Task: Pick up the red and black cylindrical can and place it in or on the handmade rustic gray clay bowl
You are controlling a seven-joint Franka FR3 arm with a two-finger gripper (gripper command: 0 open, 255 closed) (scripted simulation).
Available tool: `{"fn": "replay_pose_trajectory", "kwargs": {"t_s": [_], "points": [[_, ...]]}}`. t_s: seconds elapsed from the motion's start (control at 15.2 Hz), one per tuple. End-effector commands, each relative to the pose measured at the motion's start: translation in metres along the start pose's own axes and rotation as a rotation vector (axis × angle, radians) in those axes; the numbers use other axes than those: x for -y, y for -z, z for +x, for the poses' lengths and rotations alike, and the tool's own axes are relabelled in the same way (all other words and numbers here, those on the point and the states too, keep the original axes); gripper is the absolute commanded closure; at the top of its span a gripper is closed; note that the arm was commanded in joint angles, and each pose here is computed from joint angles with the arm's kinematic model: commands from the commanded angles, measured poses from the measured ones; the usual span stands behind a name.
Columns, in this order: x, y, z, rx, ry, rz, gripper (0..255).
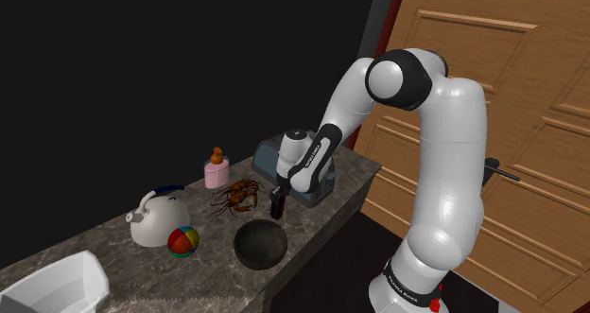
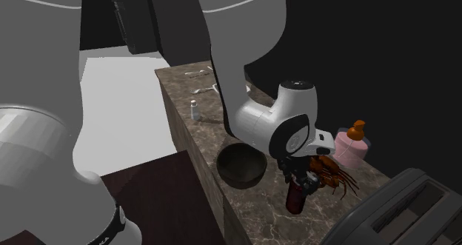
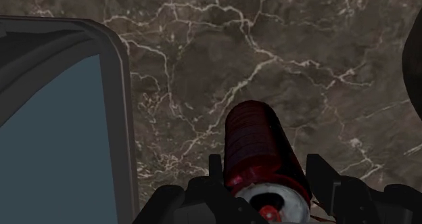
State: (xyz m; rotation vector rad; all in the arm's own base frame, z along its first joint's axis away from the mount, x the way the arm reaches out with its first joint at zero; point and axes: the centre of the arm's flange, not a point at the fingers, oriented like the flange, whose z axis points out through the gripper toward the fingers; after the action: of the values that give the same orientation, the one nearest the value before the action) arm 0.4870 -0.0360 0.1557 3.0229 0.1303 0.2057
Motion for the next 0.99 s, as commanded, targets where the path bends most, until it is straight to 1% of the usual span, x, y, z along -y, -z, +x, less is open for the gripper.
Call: {"fn": "replay_pose_trajectory", "kwargs": {"t_s": [0.0, 0.26, 0.92], "points": [[0.0, 0.0, 0.0, 0.0, 0.0, 0.0, 255], [0.0, 0.0, 0.0, 0.0, 0.0, 0.0, 255], [-0.006, 0.052, 0.007, 0.0, 0.0, 0.0, 255]]}}
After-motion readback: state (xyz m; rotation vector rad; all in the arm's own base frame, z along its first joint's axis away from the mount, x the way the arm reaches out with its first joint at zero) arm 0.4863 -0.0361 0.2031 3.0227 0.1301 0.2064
